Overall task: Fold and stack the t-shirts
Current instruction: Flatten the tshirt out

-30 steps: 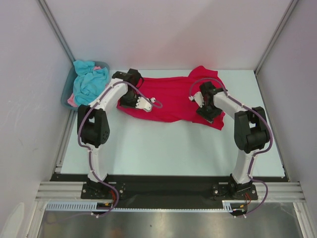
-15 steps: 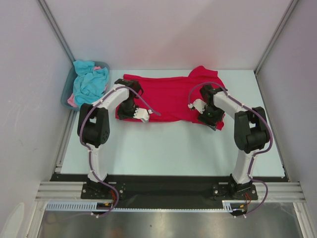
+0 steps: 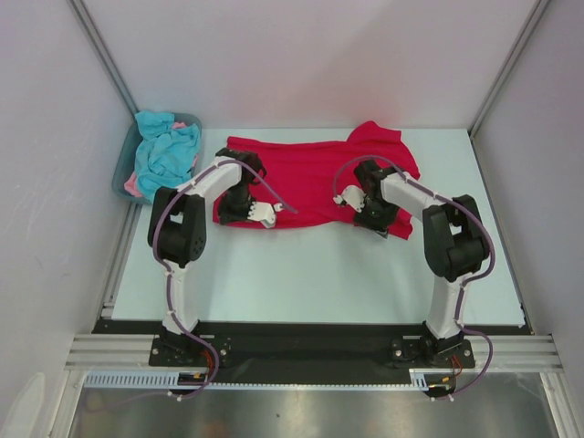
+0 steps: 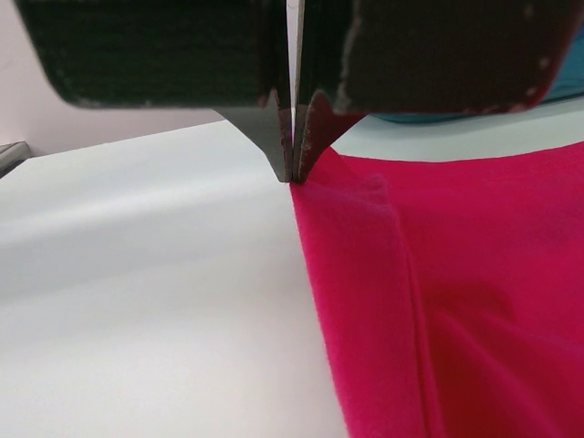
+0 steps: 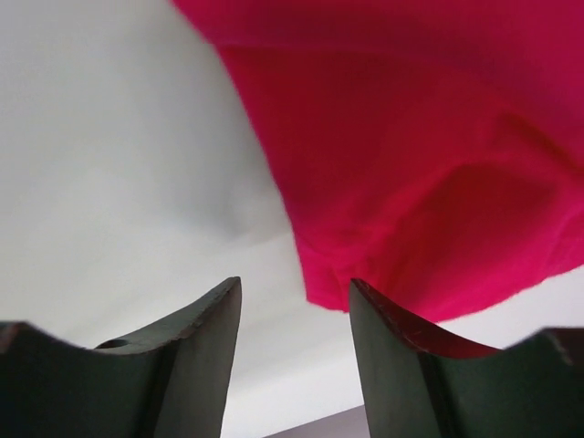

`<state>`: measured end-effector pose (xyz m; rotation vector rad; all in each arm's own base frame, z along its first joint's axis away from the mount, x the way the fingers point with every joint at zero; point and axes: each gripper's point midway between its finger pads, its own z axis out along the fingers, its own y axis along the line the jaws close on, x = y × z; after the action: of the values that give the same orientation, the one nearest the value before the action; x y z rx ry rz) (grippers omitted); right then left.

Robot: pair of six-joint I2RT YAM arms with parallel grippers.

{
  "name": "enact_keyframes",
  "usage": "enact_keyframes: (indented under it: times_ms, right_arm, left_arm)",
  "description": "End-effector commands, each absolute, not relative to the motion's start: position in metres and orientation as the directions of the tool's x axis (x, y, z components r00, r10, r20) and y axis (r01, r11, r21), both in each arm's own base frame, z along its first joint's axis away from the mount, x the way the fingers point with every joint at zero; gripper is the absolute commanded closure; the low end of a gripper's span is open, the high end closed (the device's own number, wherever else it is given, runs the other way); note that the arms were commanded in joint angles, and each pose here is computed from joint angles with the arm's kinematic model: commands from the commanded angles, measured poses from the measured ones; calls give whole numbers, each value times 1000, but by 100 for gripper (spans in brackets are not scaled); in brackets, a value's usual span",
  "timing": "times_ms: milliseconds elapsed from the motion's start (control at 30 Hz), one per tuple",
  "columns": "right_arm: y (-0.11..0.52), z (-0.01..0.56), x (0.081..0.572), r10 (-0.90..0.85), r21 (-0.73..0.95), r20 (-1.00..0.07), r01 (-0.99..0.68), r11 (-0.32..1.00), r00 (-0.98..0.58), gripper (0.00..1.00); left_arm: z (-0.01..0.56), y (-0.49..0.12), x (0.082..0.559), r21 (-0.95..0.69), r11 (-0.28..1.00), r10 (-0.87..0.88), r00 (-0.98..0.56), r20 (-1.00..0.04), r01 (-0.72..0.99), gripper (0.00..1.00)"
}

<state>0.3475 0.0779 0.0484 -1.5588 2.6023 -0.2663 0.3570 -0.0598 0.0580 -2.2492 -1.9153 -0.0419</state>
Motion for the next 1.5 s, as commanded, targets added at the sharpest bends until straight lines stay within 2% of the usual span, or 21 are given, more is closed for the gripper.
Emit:
enact_keyframes:
  times_ms: [0, 267, 333, 367, 433, 467, 533, 667, 767, 900, 1000, 1067, 1100, 1167, 1200, 1367, 1400, 1467]
  right_arm:
    - [72, 39, 369, -869, -260, -2, -839, 478, -495, 46]
    - [60, 22, 386, -855, -290, 6, -820, 494, -518, 52]
    - [56, 19, 389, -849, -303, 10, -811, 501, -528, 61]
    - [55, 16, 389, -848, -297, 17, -812, 502, -530, 71]
    - [53, 15, 388, -846, -294, 23, -812, 504, -533, 83]
    - [53, 17, 388, -848, -294, 24, -814, 500, -529, 100]
    - [56, 23, 384, -852, -269, 25, -825, 497, -522, 100]
    - [69, 65, 393, -849, -236, -77, -818, 524, -522, 100]
    - [74, 110, 415, -839, -318, -186, -777, 543, -511, 100]
    - [68, 167, 457, -818, -511, -313, -640, 574, -483, 100]
    - [54, 188, 480, -801, -603, -347, -538, 589, -488, 100]
    - [39, 182, 487, -794, -631, -324, -507, 587, -515, 100]
    - [35, 187, 503, -785, -674, -359, -442, 592, -504, 100]
    - [19, 166, 508, -795, -728, -290, -416, 545, -533, 100]
    - [17, 165, 521, -792, -761, -309, -363, 538, -526, 100]
    - [3, 122, 548, -794, -844, -217, -300, 445, -568, 100]
    - [-1, 119, 560, -783, -879, -235, -218, 424, -576, 99]
    - [-2, 118, 572, -789, -911, -222, -167, 378, -572, 94]
  left_arm:
    - [70, -69, 358, -105, -134, 983, 145, 114, 985, 100]
    - [73, -74, 357, -90, -115, 989, 123, 85, 989, 100]
    - [76, -76, 359, -80, -105, 991, 111, 79, 991, 100]
    - [77, -77, 360, -75, -102, 991, 108, 74, 992, 100]
    - [77, -78, 360, -73, -99, 992, 104, 72, 992, 100]
    - [77, -78, 359, -75, -97, 992, 103, 73, 992, 100]
    - [77, -78, 360, -70, -93, 992, 98, 73, 993, 100]
    - [76, -78, 359, -71, -84, 993, 89, 71, 994, 100]
    - [74, -79, 359, -75, -79, 994, 84, 67, 994, 100]
    - [74, -80, 360, -73, -77, 994, 82, 68, 994, 100]
    - [75, -81, 360, -70, -78, 994, 82, 69, 995, 100]
    - [75, -83, 361, -67, -78, 994, 82, 65, 995, 100]
    - [76, -84, 361, -63, -78, 995, 82, 63, 995, 100]
    - [76, -86, 361, -64, -76, 995, 80, 60, 995, 100]
    - [76, -86, 360, -64, -75, 995, 78, 60, 995, 100]
    - [78, -91, 358, -60, -71, 996, 74, 49, 996, 100]
    - [78, -92, 357, -61, -74, 996, 77, 46, 995, 100]
    - [80, -93, 356, -55, -76, 996, 79, 44, 996, 100]
